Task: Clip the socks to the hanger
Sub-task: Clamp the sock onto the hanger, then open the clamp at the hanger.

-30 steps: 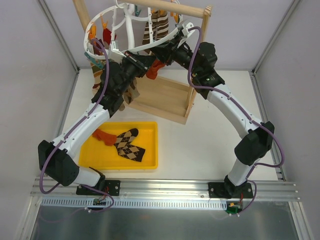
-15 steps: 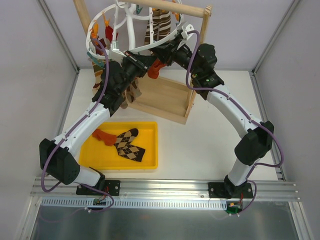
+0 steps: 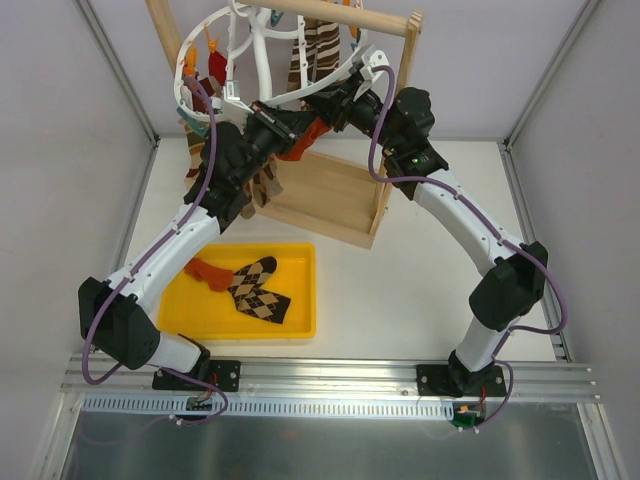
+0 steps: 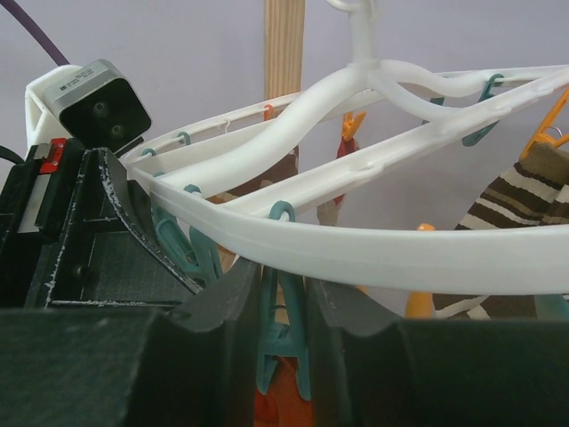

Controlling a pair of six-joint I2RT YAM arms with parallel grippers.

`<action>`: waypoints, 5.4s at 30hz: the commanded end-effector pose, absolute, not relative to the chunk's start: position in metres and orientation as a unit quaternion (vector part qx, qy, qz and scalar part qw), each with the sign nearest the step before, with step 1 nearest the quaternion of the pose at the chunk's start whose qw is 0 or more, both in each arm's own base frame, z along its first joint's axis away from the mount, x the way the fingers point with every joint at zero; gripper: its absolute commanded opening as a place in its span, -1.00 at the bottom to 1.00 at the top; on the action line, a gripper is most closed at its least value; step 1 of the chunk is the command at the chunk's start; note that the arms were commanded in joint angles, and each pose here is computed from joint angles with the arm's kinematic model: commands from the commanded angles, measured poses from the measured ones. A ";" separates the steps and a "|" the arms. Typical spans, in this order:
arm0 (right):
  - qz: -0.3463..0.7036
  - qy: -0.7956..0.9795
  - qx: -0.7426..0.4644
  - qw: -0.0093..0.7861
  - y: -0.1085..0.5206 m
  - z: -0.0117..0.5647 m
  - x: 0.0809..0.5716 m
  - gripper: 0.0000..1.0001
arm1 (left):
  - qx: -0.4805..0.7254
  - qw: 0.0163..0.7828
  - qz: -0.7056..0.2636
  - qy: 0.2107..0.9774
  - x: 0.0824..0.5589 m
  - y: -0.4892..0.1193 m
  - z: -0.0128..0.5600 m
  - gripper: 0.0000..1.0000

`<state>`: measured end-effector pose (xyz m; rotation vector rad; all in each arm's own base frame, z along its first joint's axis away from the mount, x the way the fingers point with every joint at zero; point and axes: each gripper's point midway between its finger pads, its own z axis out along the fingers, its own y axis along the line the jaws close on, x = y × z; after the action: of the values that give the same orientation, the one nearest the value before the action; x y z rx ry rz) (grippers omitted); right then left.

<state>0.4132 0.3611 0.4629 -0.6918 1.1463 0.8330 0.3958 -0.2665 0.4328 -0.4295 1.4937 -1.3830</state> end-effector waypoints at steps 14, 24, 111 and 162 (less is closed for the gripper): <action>0.469 0.533 -0.301 0.637 0.368 0.481 0.373 -0.99 | -0.177 0.525 -0.605 0.572 0.394 -0.254 0.465 -1.00; 0.490 0.540 -0.271 0.628 0.366 0.491 0.369 -0.99 | -0.203 0.524 -0.585 0.585 0.403 -0.247 0.449 -1.00; 0.319 0.645 -0.210 0.661 0.276 0.486 0.356 1.00 | -0.101 0.617 -0.498 0.601 0.359 -0.214 0.466 0.45; 0.261 0.642 -0.233 0.682 0.261 0.469 0.360 0.82 | 0.019 0.718 -0.069 0.692 0.417 -0.129 0.468 0.30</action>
<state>0.3586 0.2615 0.4371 -0.5382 1.5279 0.5814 0.4176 -0.1495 0.4509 0.0951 1.5657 -0.2335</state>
